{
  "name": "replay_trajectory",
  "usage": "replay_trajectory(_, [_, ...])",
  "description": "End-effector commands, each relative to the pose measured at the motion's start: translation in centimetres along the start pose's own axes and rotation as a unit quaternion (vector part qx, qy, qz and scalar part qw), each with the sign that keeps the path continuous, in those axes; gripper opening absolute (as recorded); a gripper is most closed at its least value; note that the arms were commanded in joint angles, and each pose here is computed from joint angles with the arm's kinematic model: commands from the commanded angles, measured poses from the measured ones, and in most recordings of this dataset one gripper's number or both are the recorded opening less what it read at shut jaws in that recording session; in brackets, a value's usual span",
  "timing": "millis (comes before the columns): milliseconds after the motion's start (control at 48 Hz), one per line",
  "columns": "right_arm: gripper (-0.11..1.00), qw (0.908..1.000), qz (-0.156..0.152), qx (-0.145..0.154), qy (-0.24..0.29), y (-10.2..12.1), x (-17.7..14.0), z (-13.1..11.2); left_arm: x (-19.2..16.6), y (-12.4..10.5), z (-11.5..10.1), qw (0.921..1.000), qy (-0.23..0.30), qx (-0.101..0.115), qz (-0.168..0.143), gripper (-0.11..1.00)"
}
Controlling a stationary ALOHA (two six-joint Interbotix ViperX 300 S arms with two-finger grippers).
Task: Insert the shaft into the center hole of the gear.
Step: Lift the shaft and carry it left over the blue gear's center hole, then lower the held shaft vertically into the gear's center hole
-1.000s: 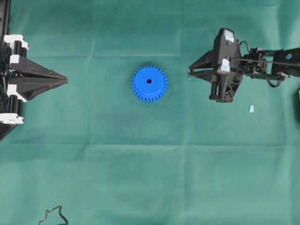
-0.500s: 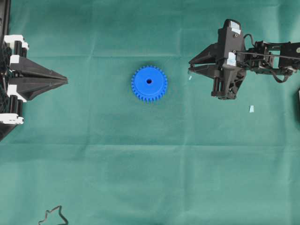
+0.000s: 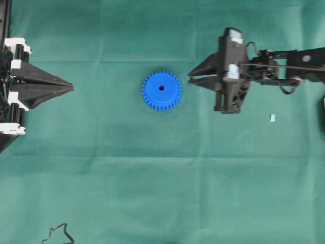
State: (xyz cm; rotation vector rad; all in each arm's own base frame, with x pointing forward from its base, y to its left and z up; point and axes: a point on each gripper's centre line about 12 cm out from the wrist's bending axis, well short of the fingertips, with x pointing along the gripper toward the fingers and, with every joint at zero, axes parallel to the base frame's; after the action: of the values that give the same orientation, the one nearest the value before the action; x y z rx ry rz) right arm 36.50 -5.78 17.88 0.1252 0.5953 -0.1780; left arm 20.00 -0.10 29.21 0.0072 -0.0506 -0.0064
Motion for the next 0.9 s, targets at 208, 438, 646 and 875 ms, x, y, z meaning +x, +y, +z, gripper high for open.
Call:
replay_trajectory(208, [0.16, 0.9994, 0.014, -0.016, -0.028, 1.5, 3.8, 3.9, 0.3, 0.0, 1.0, 0.9999, -0.012, 0.001, 0.0, 0.0])
replay_trajectory(438, [0.16, 0.9994, 0.014, -0.019, -0.027, 1.6, 4.2, 4.3, 0.3, 0.0, 0.9, 0.9999, -0.01, 0.001, 0.0, 0.0])
replay_trajectory(646, [0.16, 0.9995, 0.014, -0.019, -0.023, 1.5, 4.5, 3.8, 0.3, 0.0, 0.9, 1.0, -0.008, 0.001, 0.0, 0.0])
replay_trajectory(875, [0.16, 0.9997, 0.013, -0.018, -0.014, 1.5, 5.4, 3.0, 0.3, 0.0, 0.9, 1.0, -0.008, 0.0, 0.0, 0.0])
